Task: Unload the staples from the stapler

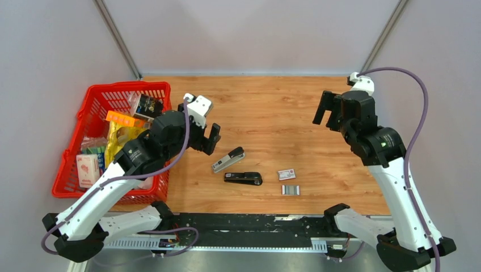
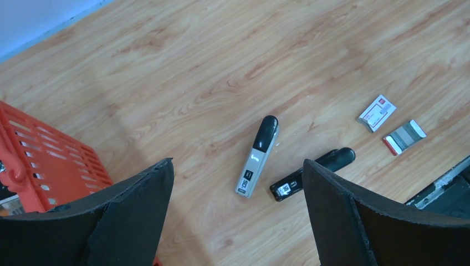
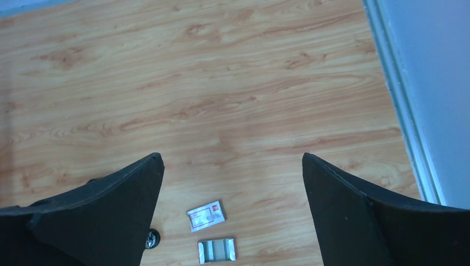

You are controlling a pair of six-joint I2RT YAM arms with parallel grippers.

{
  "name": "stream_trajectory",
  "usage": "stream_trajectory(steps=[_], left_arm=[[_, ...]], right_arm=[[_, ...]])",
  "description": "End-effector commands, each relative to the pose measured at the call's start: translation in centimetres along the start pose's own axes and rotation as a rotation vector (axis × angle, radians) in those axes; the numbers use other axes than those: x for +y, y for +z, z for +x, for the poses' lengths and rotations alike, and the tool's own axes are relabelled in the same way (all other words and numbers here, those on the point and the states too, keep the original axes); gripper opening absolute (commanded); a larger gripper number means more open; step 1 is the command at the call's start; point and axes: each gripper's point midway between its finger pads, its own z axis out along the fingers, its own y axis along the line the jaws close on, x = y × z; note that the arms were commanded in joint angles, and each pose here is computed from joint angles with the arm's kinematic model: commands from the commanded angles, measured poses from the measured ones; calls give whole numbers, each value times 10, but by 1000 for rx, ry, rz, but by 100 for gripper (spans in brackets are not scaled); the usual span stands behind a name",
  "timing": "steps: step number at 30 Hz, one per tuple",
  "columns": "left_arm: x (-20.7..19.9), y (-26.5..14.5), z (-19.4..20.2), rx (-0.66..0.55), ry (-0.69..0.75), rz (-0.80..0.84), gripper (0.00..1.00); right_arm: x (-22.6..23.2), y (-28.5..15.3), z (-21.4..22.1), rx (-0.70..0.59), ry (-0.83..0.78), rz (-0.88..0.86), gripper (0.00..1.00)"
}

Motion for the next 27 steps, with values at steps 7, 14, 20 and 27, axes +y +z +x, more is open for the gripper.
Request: stream_trajectory(steps=[7,14,20,27], left_arm=[[-7,2,12,65,59,49,93],[-32,13,23,142,92,185,91],[-48,46,65,296,102,238,88],[-42,88,96,389,159,172,86]], right_arm=[[-9,-19,-23,-100,-16,7,100],[10,5,11,54,-109,-64,100],[15,15,39,123,-128,-102,100],[39,17,68,193,-95,-243,100]])
